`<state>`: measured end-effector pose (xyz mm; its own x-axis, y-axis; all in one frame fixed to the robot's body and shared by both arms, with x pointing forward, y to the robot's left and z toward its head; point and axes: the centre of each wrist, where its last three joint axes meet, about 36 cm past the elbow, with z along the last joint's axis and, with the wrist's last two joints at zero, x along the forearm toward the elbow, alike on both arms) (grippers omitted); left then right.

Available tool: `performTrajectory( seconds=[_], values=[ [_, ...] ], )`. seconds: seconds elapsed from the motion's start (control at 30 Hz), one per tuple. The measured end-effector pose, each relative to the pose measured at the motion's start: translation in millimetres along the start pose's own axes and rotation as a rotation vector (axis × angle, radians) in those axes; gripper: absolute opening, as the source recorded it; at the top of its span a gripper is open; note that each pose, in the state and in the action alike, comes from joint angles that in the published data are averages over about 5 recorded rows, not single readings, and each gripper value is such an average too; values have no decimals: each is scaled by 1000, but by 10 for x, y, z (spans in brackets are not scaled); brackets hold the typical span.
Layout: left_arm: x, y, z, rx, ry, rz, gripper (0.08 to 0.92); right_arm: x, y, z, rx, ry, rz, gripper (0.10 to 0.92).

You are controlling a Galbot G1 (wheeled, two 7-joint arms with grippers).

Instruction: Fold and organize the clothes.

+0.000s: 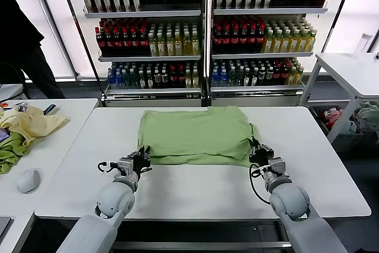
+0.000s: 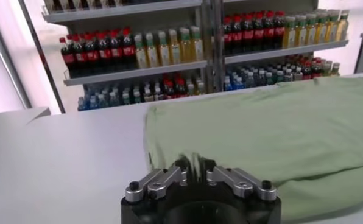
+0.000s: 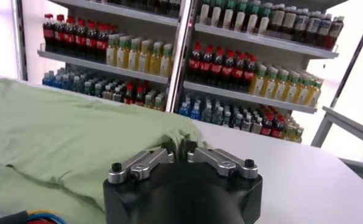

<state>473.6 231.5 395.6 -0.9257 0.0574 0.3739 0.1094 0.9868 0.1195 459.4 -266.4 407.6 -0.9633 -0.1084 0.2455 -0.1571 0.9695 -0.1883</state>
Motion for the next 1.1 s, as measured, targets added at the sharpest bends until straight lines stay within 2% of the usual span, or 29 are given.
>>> performTrajectory(
  seconds=[0.17, 0.37, 0.5, 0.6, 0.7, 1.1],
  values=[
    [90, 48, 21, -2, 6, -19, 558, 124, -34, 72, -23, 23, 29, 574],
    [106, 68, 67, 9, 38, -22, 731, 198, -103, 164, -64, 72, 65, 744],
    [69, 82, 83, 23, 64, -20, 806, 197, -121, 212, -97, 111, 70, 813],
    [37, 98, 94, 33, 83, -17, 782, 176, -120, 243, -124, 140, 67, 819],
    [8, 120, 101, 44, 101, -16, 708, 145, -104, 272, -150, 165, 58, 775],
    [-69, 208, 110, 97, 143, 2, 362, 42, -60, 302, -206, 199, 17, 446]
  ],
)
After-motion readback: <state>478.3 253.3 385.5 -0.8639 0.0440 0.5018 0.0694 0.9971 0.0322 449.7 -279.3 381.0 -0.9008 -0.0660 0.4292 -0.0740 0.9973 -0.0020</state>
